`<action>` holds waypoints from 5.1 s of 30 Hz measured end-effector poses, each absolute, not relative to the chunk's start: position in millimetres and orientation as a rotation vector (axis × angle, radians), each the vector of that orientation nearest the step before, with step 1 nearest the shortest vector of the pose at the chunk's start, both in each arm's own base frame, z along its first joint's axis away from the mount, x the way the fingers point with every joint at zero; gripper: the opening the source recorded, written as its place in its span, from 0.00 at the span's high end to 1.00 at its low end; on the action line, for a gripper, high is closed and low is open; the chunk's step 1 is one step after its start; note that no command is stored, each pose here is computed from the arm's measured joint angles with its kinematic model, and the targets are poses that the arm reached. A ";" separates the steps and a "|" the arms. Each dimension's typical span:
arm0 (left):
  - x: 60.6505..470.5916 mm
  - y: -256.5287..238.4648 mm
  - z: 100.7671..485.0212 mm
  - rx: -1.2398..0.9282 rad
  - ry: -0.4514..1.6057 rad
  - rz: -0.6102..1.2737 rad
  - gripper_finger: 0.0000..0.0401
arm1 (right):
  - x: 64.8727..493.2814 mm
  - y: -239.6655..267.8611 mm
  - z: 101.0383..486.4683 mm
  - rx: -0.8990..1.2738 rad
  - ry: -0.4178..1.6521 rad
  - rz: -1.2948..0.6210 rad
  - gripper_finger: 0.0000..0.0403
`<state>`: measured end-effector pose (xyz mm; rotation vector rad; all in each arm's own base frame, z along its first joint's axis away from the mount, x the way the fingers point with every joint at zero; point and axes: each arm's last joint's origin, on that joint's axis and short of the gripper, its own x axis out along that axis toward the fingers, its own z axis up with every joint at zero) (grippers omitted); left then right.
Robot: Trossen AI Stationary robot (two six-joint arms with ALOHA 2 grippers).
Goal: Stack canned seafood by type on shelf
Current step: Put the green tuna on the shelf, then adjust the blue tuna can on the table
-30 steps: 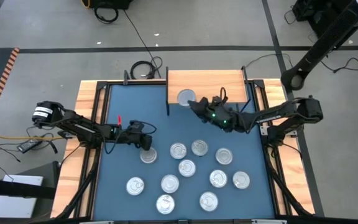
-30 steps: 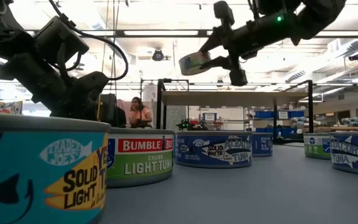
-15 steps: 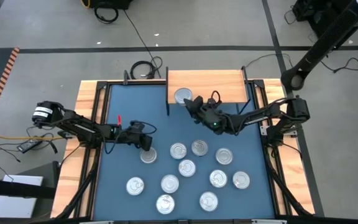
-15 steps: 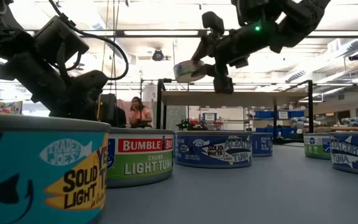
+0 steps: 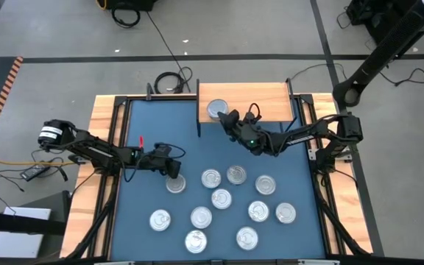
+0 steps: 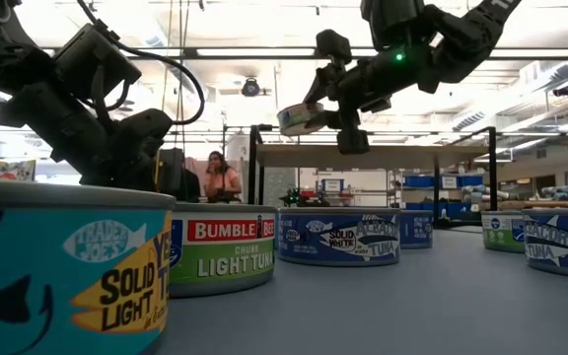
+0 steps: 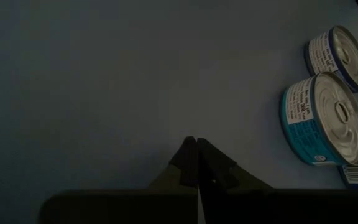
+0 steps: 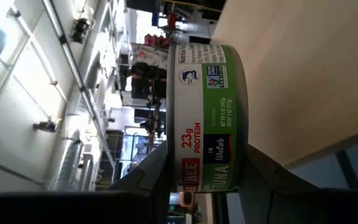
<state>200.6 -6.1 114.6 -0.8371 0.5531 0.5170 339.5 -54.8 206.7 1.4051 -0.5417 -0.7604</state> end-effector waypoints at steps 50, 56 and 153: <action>202.1 -6.0 116.5 -0.842 0.527 0.511 1.00 | 342.0 -65.5 201.3 1.458 -0.246 -0.562 0.48; 202.1 -5.8 116.5 -0.839 0.523 0.517 1.00 | 341.6 -67.9 200.0 1.478 -0.216 -0.548 0.48; 268.8 6.4 222.1 -1.130 0.139 0.056 0.90 | 146.8 59.5 192.4 1.175 0.706 -0.409 0.52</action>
